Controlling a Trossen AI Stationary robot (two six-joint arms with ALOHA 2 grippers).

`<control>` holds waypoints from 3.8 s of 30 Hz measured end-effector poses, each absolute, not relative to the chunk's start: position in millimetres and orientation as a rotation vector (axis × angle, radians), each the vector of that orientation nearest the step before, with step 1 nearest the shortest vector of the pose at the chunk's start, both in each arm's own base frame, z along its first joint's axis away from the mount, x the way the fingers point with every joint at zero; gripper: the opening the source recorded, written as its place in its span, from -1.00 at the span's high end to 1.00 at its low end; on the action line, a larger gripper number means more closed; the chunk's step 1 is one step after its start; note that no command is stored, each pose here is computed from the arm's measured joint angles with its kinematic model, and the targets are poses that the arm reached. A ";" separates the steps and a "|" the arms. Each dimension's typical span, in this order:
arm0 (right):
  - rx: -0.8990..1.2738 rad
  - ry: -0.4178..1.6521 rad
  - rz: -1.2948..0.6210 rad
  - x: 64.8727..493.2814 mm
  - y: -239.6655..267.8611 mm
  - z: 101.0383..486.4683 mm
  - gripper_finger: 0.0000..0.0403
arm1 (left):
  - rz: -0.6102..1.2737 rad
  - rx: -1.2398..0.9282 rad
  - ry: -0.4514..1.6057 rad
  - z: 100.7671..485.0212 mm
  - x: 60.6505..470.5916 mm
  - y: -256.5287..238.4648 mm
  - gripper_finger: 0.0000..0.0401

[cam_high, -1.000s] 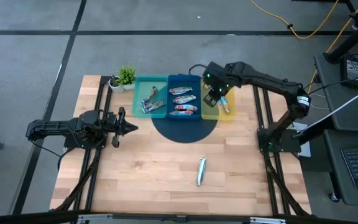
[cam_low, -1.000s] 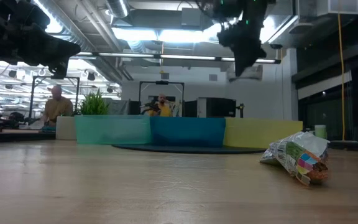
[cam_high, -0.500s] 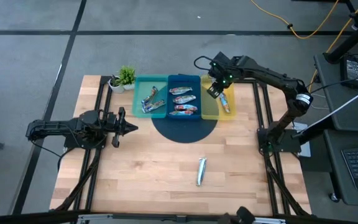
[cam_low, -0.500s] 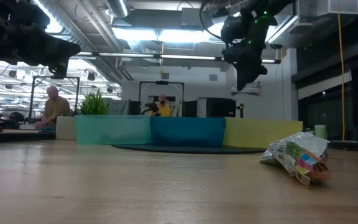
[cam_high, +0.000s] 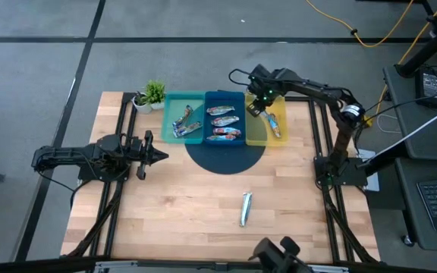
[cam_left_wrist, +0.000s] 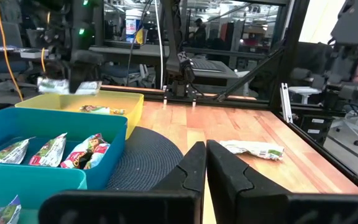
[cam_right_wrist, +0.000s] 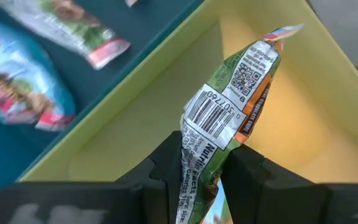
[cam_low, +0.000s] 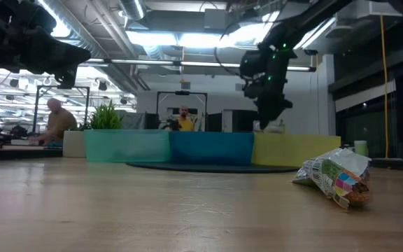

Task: Pick and place Granola Bars by type
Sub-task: Put the right yellow granola bar into the yellow bin, then put the yellow granola bar into the yellow bin

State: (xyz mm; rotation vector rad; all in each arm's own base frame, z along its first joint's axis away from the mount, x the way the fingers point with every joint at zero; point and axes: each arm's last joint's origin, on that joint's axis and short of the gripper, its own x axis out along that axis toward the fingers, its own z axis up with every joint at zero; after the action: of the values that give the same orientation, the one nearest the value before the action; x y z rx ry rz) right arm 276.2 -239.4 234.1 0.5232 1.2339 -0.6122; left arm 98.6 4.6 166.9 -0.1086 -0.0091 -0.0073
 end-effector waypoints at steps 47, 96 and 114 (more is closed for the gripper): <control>0.510 1.190 -0.689 289.4 -237.1 229.8 -0.12 | -0.007 -0.109 -0.009 166.9 98.6 4.6 0.97; 0.948 1.147 -0.619 330.3 109.8 267.3 -0.12 | -0.007 -0.109 -0.009 166.9 98.7 4.6 0.96; 1.027 1.291 -0.896 357.1 128.9 182.0 -0.38 | -0.007 -0.109 -0.009 167.0 98.6 4.6 0.97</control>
State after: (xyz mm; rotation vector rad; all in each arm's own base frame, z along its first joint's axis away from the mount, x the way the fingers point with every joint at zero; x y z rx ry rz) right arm 357.1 128.9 182.0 1.0268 1.2912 -0.8962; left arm 98.6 4.6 167.0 -0.1086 -0.0089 -0.0074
